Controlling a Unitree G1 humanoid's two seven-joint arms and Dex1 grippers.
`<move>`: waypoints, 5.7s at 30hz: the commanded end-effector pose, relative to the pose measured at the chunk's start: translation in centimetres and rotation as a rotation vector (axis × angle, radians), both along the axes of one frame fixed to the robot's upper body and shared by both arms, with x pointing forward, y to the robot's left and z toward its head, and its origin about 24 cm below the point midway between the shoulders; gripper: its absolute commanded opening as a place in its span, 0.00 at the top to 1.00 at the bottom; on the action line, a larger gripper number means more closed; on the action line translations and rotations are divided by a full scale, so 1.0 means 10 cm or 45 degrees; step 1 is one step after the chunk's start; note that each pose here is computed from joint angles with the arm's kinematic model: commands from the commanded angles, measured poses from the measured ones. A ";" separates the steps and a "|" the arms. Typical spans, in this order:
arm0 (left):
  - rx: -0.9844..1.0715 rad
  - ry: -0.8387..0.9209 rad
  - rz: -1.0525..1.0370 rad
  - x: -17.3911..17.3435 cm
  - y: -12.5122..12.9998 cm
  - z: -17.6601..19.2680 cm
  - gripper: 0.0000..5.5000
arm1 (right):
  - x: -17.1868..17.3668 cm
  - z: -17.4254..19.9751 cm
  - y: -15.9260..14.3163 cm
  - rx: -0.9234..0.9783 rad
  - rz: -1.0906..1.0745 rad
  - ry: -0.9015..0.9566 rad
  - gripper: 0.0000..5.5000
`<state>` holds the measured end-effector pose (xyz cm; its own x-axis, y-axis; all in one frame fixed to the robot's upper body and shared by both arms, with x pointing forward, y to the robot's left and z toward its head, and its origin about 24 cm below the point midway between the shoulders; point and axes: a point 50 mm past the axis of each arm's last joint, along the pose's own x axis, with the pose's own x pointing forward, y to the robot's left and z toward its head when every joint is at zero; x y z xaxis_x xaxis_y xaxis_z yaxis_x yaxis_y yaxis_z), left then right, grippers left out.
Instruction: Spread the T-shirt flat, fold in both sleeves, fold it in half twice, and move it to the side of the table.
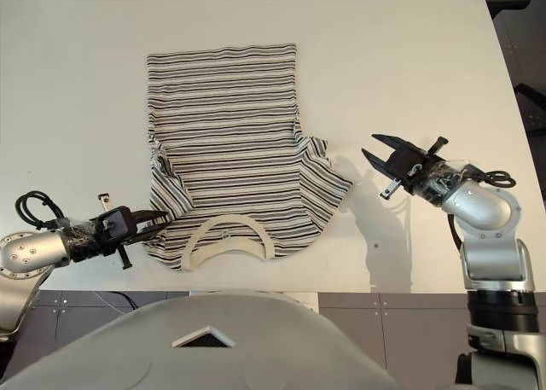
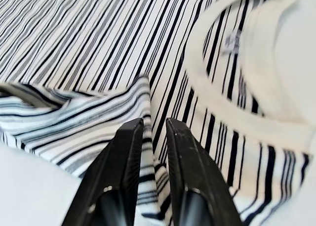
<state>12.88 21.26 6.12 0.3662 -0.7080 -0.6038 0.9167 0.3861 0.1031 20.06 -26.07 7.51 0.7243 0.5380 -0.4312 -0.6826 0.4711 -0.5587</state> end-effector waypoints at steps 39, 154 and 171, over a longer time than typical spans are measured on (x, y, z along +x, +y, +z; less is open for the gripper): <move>0.123 -0.473 0.401 0.47 -0.04 -0.43 0.85 | -0.58 -0.56 0.30 1.231 -1.011 0.895 0.76; 0.304 -0.615 -0.651 -0.36 0.42 -0.36 0.98 | -0.68 -0.37 0.52 -0.216 0.662 -0.019 0.67; 0.278 -0.638 -0.589 -0.29 0.40 -0.30 0.98 | -0.75 -0.35 0.52 -0.194 0.739 0.043 0.98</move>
<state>9.60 25.11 3.03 0.3222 -0.7530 -0.5737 0.7933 -0.1160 0.5977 12.61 -20.56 3.62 0.3325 0.7751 -0.5372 -0.8133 -0.0527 -0.5795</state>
